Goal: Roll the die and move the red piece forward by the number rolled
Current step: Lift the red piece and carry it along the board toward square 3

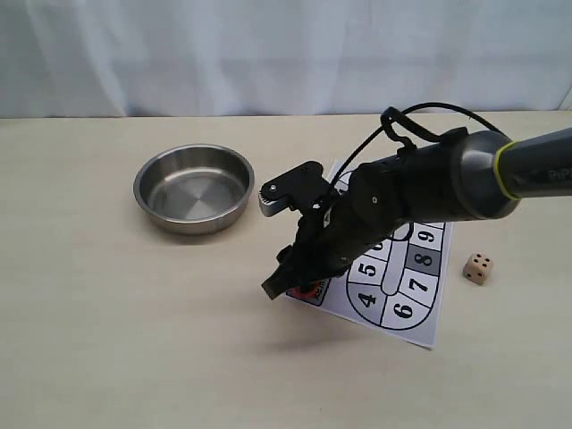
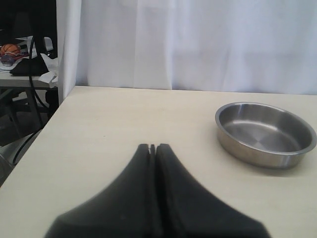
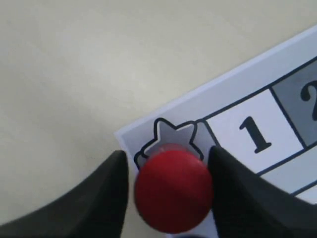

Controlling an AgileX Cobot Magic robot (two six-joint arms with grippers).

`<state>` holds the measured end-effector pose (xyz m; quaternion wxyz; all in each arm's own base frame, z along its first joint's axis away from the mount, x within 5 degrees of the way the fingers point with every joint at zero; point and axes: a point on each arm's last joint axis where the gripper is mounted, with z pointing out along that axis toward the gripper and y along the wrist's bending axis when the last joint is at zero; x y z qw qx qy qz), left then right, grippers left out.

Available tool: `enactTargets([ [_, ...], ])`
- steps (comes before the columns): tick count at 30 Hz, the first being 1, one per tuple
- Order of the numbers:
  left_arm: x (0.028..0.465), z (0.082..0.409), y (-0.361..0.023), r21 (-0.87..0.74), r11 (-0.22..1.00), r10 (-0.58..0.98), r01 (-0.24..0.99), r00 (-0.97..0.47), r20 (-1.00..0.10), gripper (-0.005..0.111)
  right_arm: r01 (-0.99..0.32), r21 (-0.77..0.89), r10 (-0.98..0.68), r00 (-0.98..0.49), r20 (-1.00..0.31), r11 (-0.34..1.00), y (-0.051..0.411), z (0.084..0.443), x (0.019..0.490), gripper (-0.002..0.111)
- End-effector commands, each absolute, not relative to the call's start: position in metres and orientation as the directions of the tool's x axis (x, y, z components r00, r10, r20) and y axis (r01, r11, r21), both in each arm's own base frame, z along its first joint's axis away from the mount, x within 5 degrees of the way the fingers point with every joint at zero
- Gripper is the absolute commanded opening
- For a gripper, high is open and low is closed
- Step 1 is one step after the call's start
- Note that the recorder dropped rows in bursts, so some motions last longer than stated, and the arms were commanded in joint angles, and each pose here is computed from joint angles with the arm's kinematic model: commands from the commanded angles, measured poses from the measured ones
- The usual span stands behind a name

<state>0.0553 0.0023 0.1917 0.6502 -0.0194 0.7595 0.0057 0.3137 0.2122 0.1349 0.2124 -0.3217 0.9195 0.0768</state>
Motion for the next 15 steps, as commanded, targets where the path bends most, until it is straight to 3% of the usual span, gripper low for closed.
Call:
enactTargets([
  [1, 0.055, 0.192, 0.002, -0.022, 0.999, -0.027, -0.037, -0.143, -0.989, 0.000, -0.626, -0.003, -0.562, -0.698, -0.443, 0.780, 0.211, 0.136, 0.316, 0.013],
  [3, 0.055, 0.192, 0.002, -0.022, 0.999, -0.027, -0.037, -0.143, -0.989, 0.000, -0.625, -0.005, -0.559, -0.694, -0.454, 0.781, 0.211, 0.137, 0.317, 0.004],
  [15, 0.055, 0.192, 0.002, -0.022, 0.999, -0.027, -0.037, -0.143, -0.989, 0.000, -0.565, -0.049, -0.481, -0.652, -0.586, 0.824, 0.192, 0.154, 0.340, 0.004],
])
